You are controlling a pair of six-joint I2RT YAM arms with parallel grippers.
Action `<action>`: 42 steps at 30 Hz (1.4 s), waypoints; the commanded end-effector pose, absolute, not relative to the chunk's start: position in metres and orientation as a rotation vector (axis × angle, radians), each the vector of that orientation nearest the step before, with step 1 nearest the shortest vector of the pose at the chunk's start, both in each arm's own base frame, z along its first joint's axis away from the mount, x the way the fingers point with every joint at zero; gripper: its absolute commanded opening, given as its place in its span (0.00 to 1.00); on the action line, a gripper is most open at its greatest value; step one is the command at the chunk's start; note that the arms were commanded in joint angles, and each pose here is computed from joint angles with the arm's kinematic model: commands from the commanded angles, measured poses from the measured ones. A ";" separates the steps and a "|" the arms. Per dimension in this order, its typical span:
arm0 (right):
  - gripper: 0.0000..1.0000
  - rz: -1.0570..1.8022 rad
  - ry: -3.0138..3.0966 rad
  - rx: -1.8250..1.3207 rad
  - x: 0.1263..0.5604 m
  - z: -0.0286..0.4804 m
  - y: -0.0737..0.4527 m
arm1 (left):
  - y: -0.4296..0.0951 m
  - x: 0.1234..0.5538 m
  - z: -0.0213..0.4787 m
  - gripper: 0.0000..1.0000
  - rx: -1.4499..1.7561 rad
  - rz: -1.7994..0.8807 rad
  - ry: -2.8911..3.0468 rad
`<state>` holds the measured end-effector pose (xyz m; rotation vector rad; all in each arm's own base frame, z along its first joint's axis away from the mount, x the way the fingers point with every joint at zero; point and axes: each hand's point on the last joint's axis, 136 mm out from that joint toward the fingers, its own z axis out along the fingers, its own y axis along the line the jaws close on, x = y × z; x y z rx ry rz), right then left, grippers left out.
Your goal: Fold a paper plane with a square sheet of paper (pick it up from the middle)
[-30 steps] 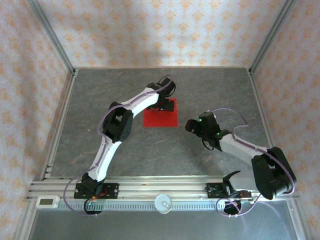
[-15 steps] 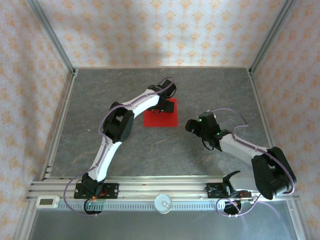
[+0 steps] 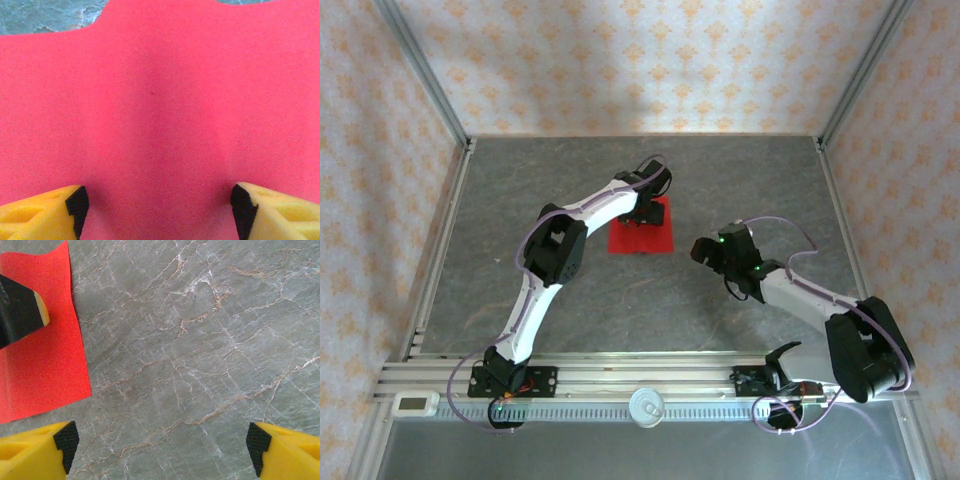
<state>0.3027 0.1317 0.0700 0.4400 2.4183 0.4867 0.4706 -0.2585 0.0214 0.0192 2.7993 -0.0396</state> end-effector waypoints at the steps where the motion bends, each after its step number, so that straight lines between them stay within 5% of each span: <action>1: 0.90 0.463 2.417 0.478 0.297 0.069 0.124 | -0.249 0.442 -0.003 0.71 0.066 0.040 2.910; 12: 0.89 0.427 2.341 0.638 0.305 0.077 0.111 | -0.264 0.445 0.034 0.45 0.066 -0.136 2.791; 30: 0.88 0.917 2.221 0.613 0.314 0.119 0.119 | -0.347 0.404 0.150 0.43 0.022 -1.212 2.488; 42: 0.85 1.106 2.148 0.553 0.310 0.137 0.134 | -0.330 0.377 0.089 0.42 -0.075 -1.249 2.587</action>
